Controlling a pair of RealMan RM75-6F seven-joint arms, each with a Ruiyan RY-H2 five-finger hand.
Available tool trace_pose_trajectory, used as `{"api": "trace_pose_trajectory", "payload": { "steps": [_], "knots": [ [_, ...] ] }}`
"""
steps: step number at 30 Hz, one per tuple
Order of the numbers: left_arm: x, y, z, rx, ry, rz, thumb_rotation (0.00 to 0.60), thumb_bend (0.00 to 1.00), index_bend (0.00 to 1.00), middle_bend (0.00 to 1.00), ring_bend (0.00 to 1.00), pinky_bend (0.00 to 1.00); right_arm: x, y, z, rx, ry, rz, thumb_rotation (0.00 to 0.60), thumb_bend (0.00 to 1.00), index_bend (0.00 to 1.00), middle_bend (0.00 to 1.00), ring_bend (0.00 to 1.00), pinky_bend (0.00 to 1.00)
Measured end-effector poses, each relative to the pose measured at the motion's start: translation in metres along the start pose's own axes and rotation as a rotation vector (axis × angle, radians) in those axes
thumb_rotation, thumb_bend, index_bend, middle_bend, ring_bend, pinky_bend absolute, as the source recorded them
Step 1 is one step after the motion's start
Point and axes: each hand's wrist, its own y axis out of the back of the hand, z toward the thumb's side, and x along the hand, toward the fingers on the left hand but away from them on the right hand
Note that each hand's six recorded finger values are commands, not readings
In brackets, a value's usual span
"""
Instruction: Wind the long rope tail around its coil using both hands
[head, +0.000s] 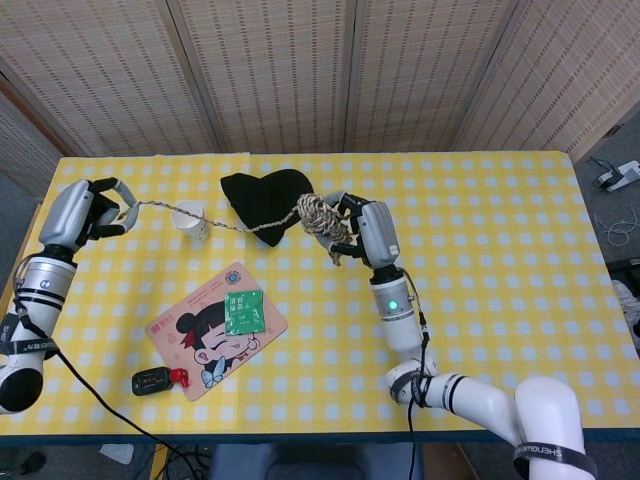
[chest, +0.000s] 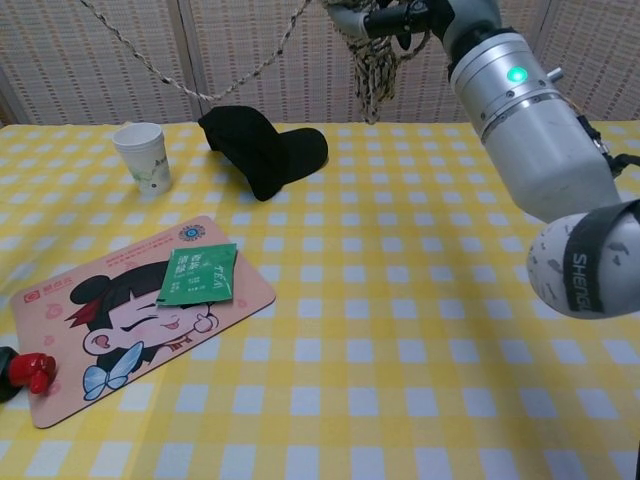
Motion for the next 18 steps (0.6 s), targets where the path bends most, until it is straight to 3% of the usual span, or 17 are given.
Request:
{"api": "trace_pose_trajectory", "payload": {
  "steps": [18],
  "knots": [
    [-0.016,-0.01,0.076,-0.136,-0.25,-0.16,0.6,0.45,0.74,1.0,1.0,1.0,-0.021,-0.034,0.016,0.137,-0.022,0.056,0.6,1.0,0.85,0.66,0.59,0.76]
  ]
}}
